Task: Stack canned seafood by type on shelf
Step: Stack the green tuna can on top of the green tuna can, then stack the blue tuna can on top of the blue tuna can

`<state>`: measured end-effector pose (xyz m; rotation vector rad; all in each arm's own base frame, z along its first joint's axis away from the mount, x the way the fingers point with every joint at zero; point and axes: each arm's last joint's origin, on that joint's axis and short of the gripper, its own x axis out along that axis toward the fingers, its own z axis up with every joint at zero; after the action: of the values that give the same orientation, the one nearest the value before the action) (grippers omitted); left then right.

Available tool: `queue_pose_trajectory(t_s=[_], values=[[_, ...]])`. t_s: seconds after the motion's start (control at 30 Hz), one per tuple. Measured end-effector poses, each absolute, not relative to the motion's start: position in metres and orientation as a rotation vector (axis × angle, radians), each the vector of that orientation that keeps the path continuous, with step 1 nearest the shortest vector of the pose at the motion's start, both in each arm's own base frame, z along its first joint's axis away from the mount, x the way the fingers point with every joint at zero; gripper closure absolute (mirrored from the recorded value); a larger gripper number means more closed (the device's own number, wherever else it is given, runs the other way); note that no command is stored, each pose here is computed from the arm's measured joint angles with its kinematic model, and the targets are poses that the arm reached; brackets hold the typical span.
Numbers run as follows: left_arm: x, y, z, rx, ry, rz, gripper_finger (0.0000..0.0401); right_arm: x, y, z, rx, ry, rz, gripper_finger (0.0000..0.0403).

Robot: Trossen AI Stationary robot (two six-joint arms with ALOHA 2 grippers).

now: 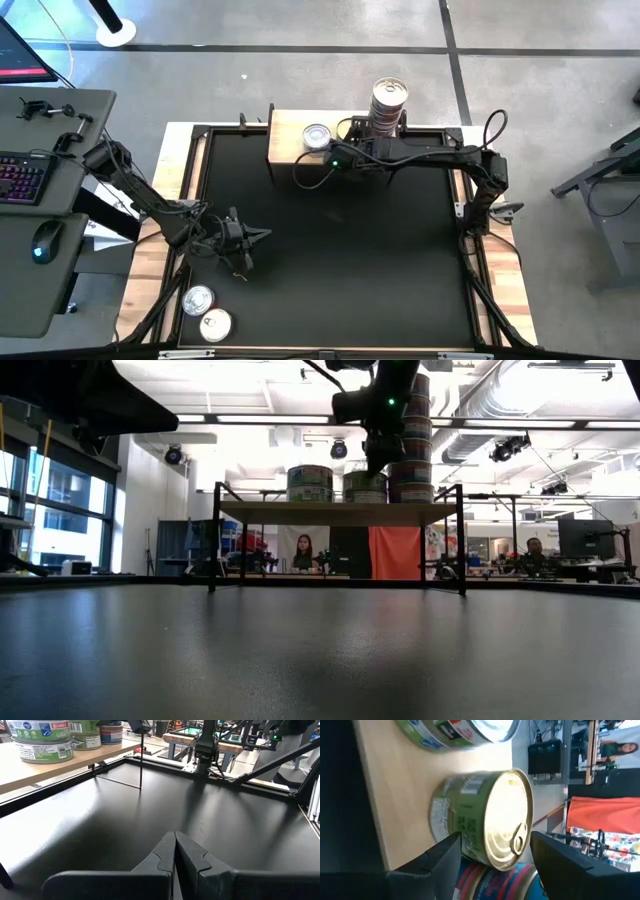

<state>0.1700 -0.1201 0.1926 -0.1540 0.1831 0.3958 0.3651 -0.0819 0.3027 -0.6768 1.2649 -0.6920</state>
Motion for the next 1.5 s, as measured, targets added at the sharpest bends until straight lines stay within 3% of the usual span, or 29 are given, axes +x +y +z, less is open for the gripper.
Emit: queue_pose_trajectory(t_s=[0.37, 0.57, 0.7, 0.87, 0.97, 1.03, 1.27, 1.5], values=[[0.173, -0.118, 0.21, -0.089, 0.169, 0.37, 0.0401, 0.372, -0.074, 0.341, -0.585, 1.114, -0.686, 0.0176], [0.189, -0.116, 0.234, -0.06, 0.211, 0.19, 0.0401, 0.373, -0.059, 0.371, -0.5, 0.99, -0.686, 0.0176], [0.195, -0.132, 0.234, -0.017, 0.39, -0.029, 0.0401, 0.365, -0.04, 0.378, -0.294, 0.991, -0.598, 0.0188], [0.174, -0.178, 0.237, 0.116, 0.621, -0.199, 0.0401, 0.344, 0.005, 0.353, -0.119, 1.205, -0.408, 0.0269], [0.152, -0.204, 0.239, 0.006, 0.72, -0.273, 0.0401, 0.328, 0.04, 0.329, -0.043, 1.23, -0.309, 0.0355], [0.135, -0.222, 0.239, -0.093, 0.754, -0.309, 0.0401, 0.314, 0.062, 0.31, 0.023, 1.209, -0.253, 0.0389], [0.1, -0.251, 0.215, -0.344, 0.971, -0.199, 0.0401, 0.276, 0.114, 0.255, 0.315, 1.06, -0.183, 0.0395], [0.104, -0.262, 0.182, -0.394, 1.252, -0.153, 0.0401, 0.26, 0.137, 0.225, 0.316, 1.041, -0.123, 0.04]])
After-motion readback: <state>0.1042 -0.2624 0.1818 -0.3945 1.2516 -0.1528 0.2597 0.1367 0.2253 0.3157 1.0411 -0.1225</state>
